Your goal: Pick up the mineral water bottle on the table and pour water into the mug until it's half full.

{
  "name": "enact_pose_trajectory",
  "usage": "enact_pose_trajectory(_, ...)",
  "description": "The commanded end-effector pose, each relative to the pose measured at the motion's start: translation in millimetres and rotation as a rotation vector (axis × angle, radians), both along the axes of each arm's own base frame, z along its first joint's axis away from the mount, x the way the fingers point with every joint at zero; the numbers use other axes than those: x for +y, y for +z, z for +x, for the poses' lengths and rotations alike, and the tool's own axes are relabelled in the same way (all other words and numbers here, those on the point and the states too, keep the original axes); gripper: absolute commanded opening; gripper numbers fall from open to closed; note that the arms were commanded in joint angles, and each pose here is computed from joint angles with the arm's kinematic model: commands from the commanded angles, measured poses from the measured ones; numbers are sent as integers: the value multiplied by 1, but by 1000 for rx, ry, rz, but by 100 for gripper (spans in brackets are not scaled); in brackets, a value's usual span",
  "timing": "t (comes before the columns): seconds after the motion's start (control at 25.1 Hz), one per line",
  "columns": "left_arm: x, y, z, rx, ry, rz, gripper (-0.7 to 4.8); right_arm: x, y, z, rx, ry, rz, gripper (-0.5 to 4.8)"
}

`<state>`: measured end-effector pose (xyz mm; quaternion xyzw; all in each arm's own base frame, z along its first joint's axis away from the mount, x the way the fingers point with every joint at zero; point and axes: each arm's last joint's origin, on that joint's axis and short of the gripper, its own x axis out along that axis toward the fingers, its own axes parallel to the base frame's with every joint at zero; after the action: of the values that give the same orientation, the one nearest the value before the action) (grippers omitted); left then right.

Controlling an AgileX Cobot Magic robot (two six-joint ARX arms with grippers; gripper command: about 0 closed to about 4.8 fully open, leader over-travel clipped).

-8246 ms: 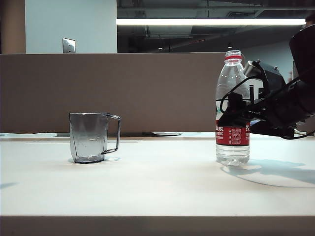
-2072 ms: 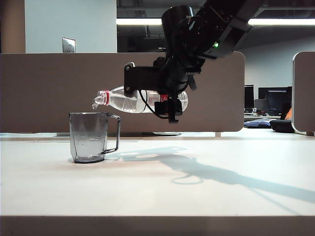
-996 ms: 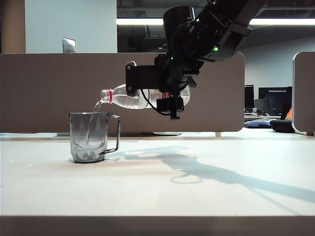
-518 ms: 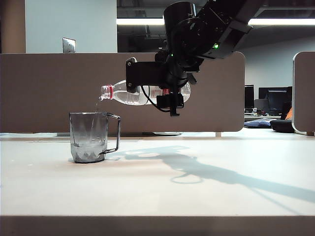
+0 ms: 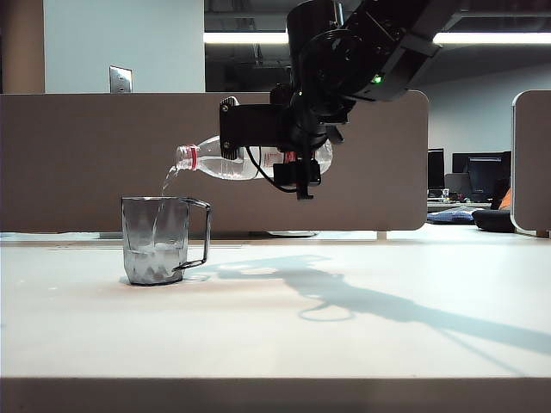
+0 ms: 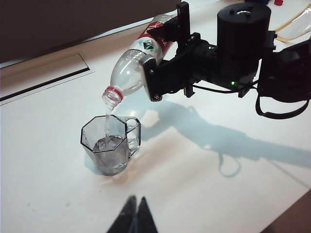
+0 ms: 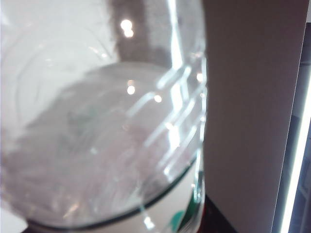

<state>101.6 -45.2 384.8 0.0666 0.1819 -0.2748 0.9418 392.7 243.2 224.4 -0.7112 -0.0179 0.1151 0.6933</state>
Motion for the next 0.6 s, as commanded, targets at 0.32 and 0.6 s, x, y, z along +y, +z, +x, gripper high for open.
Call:
enact_pose_trajectory(0.32, 0, 3, -1, -17, -3, -2, -3, -1, 10, -1, 21, -65, 242, 332)
enact_pose_trajectory(0.6, 0, 3, 0, -22, -2, -4, -3, -3, 19, -11, 187, -108, 609, 336)
